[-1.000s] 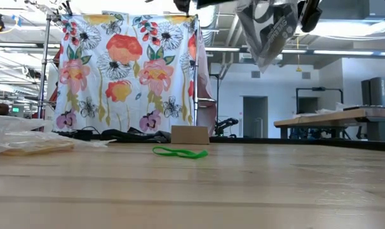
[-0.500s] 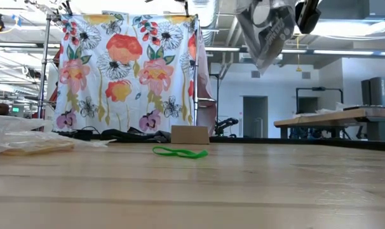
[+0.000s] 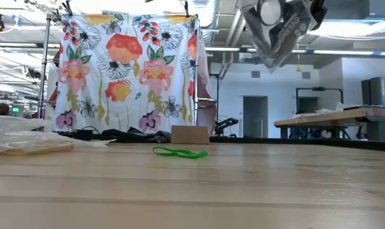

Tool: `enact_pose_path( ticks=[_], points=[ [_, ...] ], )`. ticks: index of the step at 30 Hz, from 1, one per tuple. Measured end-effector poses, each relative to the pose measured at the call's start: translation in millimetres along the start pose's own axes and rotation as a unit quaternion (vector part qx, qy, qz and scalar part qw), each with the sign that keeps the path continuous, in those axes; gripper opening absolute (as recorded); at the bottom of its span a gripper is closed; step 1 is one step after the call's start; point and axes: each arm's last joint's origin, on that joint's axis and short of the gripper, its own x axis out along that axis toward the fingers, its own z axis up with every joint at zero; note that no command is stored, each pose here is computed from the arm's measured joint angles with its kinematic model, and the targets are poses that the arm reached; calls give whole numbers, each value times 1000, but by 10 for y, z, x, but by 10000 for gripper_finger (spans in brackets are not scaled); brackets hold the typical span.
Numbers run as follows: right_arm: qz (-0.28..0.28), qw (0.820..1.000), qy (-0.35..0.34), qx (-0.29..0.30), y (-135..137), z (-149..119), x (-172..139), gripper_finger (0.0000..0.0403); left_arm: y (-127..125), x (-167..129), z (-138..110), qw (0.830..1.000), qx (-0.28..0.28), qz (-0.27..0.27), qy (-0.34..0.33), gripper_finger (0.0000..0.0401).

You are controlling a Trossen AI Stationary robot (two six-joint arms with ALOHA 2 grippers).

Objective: Sort rubber bands
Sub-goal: Put the black rubber band into the transparent zip bag

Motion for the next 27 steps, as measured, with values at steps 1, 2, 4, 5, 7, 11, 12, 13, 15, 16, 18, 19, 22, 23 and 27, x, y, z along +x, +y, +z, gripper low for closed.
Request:
enact_pose_path(
  ticks=[1, 2, 4, 5, 7, 11, 12, 13, 15, 16, 18, 19, 22, 23, 27],
  points=[
    [0, 1000, 0, 0, 0, -1, 0, 0, 11, 12, 31, 1000, 0, 3, -2, 1],
    [0, 1000, 0, 0, 0, 0, 0, 0, 22, 24, 62, 1000, -2, 6, -4, 1],
    [0, 1000, 0, 0, 0, 0, 0, 0, 53, 50, 114, 1000, -8, 19, -3, 0],
    [0, 1000, 0, 0, 0, 0, 0, 0, 69, 66, 132, 1000, -8, 29, 3, 0],
    [0, 1000, 0, -1, -1, 0, 0, 0, 99, 109, 143, 999, -3, 42, 16, 0],
    [0, 1000, 0, -2, 0, 0, 0, 0, 119, 177, 75, 998, 14, 38, 42, 0],
    [0, 1000, -1, -3, 0, 2, 0, 0, 122, 193, 45, 998, 14, 36, 50, 0],
    [1, 1000, -1, -3, 1, 3, 0, 0, 126, 210, 14, 998, 13, 35, 59, 0],
    [0, 1000, -1, -3, 0, 3, 0, 0, 133, 235, -38, 997, 6, 33, 73, 0],
    [0, 1000, -1, -3, 0, 2, 0, 0, 137, 246, -56, 996, 4, 33, 78, 0],
    [0, 1000, -1, -3, 0, 3, 0, 0, 144, 257, -77, 996, 3, 35, 84, 0],
    [0, 1000, -1, -3, 0, 2, 0, 0, 143, 257, -86, 995, 3, 37, 88, 0],
    [2, 1000, 0, -3, 7, -3, -3, 0, 142, 253, -106, 994, 10, 46, 100, 0],
    [3, 1000, 1, -3, 10, -5, -4, 0, 143, 250, -111, 993, 11, 51, 104, 0],
    [3, 1000, 0, -3, 10, -5, -4, 0, 141, 248, -120, 993, 5, 54, 107, 0]
  ],
)
